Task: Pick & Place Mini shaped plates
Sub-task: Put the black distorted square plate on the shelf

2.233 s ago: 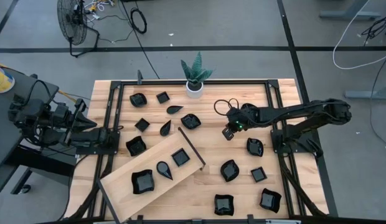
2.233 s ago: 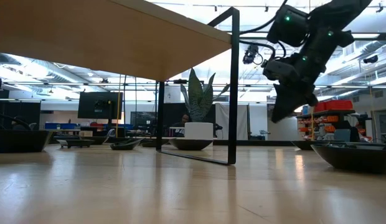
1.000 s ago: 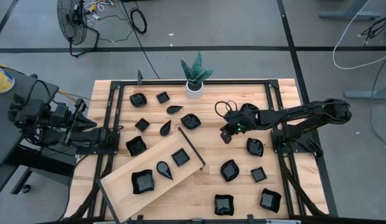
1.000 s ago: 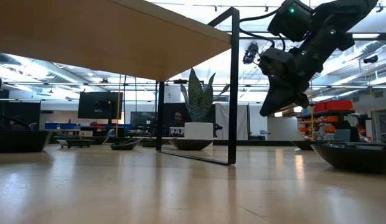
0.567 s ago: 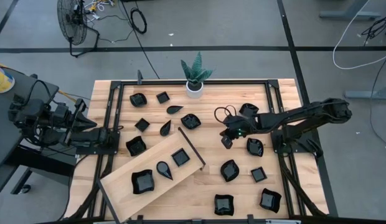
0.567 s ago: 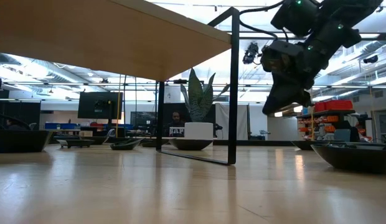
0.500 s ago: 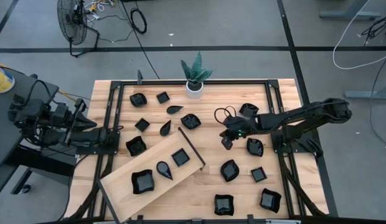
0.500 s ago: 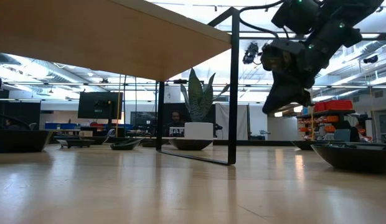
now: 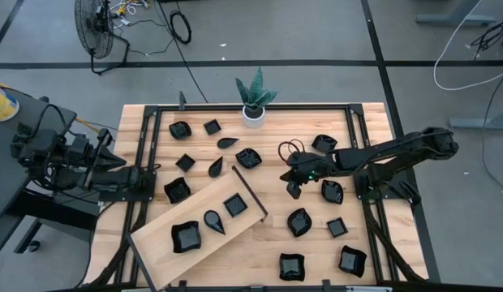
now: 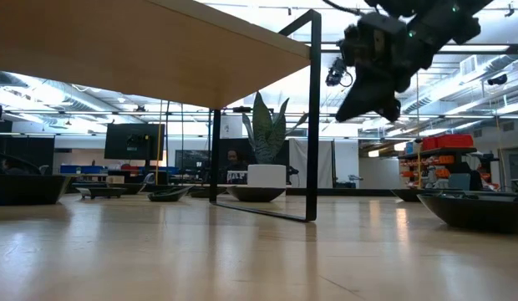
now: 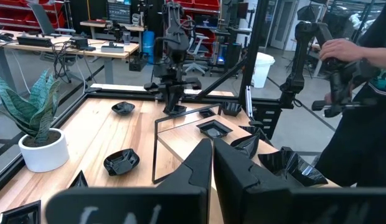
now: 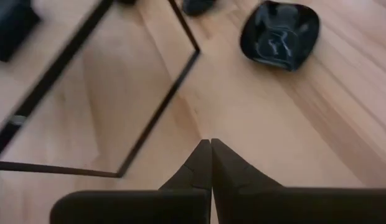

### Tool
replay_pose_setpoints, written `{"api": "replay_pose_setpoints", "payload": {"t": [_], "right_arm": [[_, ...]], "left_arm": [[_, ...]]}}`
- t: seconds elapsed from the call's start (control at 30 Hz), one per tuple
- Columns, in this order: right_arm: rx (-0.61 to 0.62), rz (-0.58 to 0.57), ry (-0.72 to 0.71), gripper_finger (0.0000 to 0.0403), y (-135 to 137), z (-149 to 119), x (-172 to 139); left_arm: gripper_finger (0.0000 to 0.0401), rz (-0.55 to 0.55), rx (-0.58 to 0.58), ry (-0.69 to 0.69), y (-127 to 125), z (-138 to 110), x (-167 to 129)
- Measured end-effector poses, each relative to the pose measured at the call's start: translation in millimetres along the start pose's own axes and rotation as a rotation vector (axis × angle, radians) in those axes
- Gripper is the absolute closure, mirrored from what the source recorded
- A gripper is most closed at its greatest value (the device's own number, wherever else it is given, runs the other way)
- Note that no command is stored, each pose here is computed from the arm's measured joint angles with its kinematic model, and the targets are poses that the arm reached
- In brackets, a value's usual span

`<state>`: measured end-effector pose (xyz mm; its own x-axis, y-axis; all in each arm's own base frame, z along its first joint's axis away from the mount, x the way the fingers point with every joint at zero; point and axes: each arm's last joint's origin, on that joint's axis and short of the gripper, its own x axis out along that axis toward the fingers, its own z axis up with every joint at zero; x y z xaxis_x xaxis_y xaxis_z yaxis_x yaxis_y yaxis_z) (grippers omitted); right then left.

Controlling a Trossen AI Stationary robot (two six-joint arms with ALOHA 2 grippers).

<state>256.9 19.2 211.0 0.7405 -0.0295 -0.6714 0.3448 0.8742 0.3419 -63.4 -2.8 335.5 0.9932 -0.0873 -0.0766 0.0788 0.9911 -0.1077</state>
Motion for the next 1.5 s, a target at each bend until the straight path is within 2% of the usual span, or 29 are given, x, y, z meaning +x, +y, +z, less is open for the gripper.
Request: {"api": "replay_pose_setpoints", "payload": {"t": [0.4,1.5], "right_arm": [[-0.079,0.045,-0.009,0.0401,20,-3,-5],[-0.079,0.054,-0.005,0.0401,23,-5,-5]], "left_arm": [[0.0383,0.0,0.0,0.0,0,0,0],[0.0383,0.0,0.0,0.0,0,0,0]]}}
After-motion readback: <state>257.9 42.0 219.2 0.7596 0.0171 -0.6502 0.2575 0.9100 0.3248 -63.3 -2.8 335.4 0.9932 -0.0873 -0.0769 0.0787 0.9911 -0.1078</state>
